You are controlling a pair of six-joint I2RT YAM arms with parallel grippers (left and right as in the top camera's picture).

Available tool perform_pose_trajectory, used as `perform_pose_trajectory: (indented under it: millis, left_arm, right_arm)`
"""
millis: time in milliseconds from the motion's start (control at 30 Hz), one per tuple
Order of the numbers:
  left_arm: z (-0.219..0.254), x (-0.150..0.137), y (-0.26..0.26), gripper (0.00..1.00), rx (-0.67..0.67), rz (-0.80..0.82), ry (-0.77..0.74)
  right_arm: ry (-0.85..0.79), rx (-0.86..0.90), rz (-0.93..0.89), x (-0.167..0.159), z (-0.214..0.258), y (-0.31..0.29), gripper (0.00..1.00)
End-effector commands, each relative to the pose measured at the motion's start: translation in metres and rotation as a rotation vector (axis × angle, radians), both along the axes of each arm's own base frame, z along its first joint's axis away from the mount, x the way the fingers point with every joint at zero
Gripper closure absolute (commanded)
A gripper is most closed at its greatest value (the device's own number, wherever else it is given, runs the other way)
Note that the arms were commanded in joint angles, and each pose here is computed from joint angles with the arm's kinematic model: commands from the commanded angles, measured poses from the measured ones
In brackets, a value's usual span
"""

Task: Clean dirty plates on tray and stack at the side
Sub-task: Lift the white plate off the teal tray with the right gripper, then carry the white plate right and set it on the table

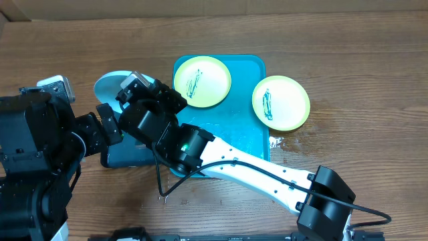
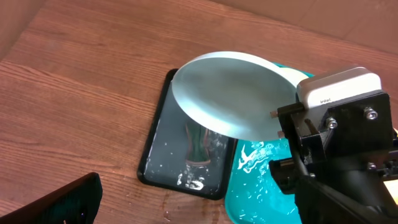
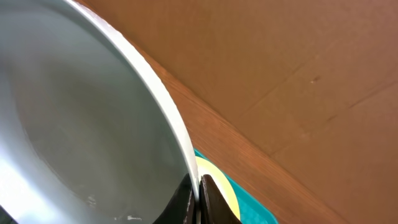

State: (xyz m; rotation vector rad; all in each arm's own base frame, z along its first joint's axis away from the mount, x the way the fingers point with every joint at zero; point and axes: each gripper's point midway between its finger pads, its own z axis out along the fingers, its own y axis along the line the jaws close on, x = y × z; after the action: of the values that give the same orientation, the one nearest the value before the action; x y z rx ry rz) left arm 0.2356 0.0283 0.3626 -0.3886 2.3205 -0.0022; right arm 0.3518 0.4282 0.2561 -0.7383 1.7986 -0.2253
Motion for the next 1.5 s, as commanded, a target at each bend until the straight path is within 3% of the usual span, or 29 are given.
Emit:
perform_pose_trajectory:
  millis: [0, 800, 933, 1067, 1233, 1367, 1467]
  left_arm:
    - [0.003, 0.007, -0.017, 0.0, -0.063, -0.068, -0.011]
    - [-0.002, 0.011, -0.017, 0.0, -0.065, -0.068, 0.008]
    - [-0.003, 0.013, -0.017, 0.0, -0.065, -0.068, 0.014]
    - [-0.004, 0.014, -0.017, 0.0, -0.065, -0.067, 0.02]
    - [-0.008, 0.018, -0.017, 0.0, -0.067, -0.068, 0.037]
    - [-0.012, 0.022, -0.017, 0.0, -0.069, -0.067, 0.053]
    - [-0.015, 0.025, -0.016, 0.0, -0.07, -0.066, 0.066]
  right_arm:
    - [-0.047, 0.062, 0.063, -0.039, 0.034, 0.023, 0.96]
    - [-0.05, 0.086, 0.06, -0.038, 0.036, 0.025, 0.96]
    - [-0.001, 0.207, -0.022, -0.027, 0.031, 0.014, 0.96]
    - [0.195, 0.352, -0.108, 0.0, -0.002, -0.011, 0.96]
    - [0.709, 0.593, -0.065, 0.026, -0.049, -0.038, 0.96]
    - [1.043, 0.828, 0.07, 0.036, -0.03, -0.075, 0.96]
    - [1.129, 0.966, 0.061, 0.056, -0.009, -0.136, 0.96]
